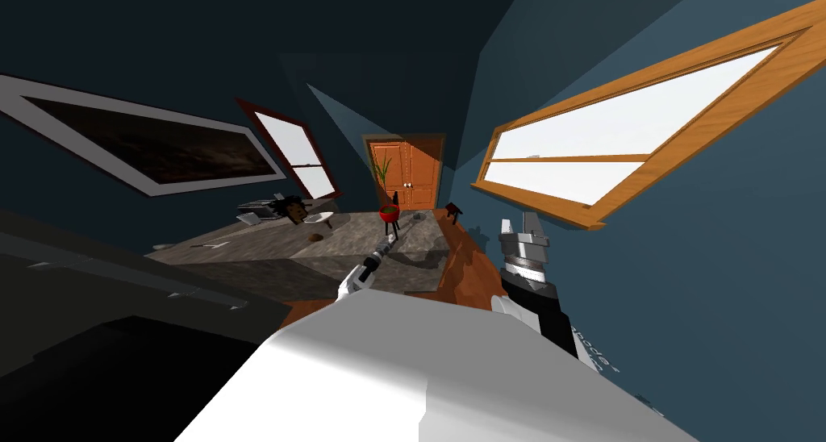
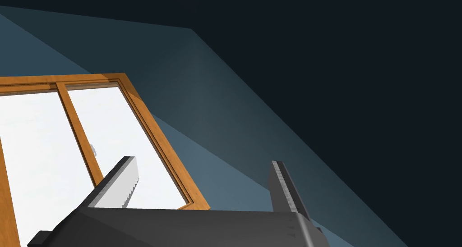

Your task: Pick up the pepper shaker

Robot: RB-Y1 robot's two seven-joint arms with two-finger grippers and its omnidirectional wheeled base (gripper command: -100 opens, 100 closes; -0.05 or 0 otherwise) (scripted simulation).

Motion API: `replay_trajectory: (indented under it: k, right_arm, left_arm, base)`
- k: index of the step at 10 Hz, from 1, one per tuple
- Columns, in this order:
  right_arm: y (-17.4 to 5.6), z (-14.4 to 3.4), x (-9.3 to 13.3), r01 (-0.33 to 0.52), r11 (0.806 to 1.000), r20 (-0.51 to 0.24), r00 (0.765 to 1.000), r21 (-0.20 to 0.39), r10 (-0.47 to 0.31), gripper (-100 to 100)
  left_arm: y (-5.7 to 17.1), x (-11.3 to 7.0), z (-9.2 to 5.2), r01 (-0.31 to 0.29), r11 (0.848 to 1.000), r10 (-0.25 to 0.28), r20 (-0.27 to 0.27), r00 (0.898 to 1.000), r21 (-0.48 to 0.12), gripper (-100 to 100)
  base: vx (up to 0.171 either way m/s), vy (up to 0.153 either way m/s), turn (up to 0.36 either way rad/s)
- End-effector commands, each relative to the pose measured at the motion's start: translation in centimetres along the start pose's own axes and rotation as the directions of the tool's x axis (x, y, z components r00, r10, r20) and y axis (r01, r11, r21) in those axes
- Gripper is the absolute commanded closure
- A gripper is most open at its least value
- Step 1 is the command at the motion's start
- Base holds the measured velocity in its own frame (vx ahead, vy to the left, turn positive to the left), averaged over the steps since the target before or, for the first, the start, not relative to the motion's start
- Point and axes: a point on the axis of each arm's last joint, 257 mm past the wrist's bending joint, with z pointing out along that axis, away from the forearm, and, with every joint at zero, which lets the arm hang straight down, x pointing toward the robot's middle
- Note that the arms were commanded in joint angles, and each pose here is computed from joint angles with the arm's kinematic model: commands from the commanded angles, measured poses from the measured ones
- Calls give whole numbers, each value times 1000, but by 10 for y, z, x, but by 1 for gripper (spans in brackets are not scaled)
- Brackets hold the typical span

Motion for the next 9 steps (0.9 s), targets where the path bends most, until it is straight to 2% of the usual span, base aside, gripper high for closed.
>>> replay_trajectory:
  k: [1,4,5,7,9]
  right_arm:
    - [0,0,0,0,1000,0,1000,0,0,0]
    - [0,0,0,0,1000,0,1000,0,0,0]
    - [0,0,0,0,1000,0,1000,0,0,0]
    - [0,0,0,0,1000,0,1000,0,0,0]
    - [0,0,0,0,1000,0,1000,0,0,0]
  left_arm:
    - [1,3,11,2,1000,-2,-8,1000,-1,-100]
    - [-3,-4,36,-1,1000,1,3,1000,14,-100]
    - [1,4,35,3,1000,-3,-12,1000,6,-100]
    - [-7,-6,57,-1,1000,1,4,1000,24,-100]
    - [-3,2,59,4,1000,-4,-15,1000,16,-100]
  base:
    - [-35,5,-8]
    - [-52,2,33]
    - [-15,3,-7]
    - [-67,11,55]
    - [-18,-2,-1]
